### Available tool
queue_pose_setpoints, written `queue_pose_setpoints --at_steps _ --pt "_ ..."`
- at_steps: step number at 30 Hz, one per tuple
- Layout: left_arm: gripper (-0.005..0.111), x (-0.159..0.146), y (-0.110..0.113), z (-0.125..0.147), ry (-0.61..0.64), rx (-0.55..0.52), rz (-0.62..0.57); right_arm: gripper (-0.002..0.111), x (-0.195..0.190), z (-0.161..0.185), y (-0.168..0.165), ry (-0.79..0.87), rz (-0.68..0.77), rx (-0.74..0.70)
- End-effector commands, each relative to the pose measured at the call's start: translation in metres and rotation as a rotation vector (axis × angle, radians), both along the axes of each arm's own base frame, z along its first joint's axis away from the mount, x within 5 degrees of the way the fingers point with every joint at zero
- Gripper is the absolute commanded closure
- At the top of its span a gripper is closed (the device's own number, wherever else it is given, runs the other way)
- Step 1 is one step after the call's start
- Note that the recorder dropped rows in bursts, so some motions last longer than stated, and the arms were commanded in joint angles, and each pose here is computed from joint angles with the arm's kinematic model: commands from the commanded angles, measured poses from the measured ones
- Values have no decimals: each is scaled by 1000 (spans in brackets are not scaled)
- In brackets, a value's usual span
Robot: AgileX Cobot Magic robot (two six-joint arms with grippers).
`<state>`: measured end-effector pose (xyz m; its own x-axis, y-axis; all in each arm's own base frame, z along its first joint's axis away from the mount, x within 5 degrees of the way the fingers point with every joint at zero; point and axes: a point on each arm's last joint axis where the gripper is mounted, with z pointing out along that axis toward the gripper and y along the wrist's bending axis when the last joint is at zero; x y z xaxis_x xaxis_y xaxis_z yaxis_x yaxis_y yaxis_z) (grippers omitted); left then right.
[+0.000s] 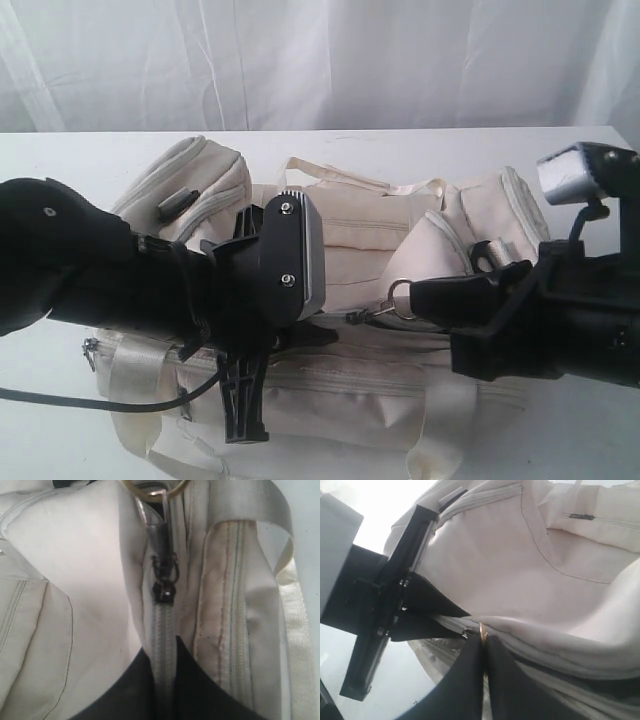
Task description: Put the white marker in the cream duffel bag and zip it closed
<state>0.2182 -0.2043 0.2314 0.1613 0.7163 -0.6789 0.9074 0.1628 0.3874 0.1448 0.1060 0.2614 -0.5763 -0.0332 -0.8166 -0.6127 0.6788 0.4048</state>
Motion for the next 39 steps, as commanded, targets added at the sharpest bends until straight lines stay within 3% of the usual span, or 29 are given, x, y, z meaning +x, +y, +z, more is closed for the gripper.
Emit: queue_pose_setpoints --at_steps 1,27,32,35,39 --pt "97 1 0 0 8 -8 25 108 -1 -9 -5 10 -54 -15" --pt "97 1 0 0 7 -8 26 108 -3 -21 -33 -82 -314 -98" --pt "97 1 0 0 11 -9 21 108 -3 -22 -32 -78 -309 -98" --pt "87 -2 -2 0 37 -21 -14 108 -4 -22 -31 -71 -292 -91" --pt "59 -1 -4 7 59 -59 9 108 -6 -22 -29 -64 -272 -85"
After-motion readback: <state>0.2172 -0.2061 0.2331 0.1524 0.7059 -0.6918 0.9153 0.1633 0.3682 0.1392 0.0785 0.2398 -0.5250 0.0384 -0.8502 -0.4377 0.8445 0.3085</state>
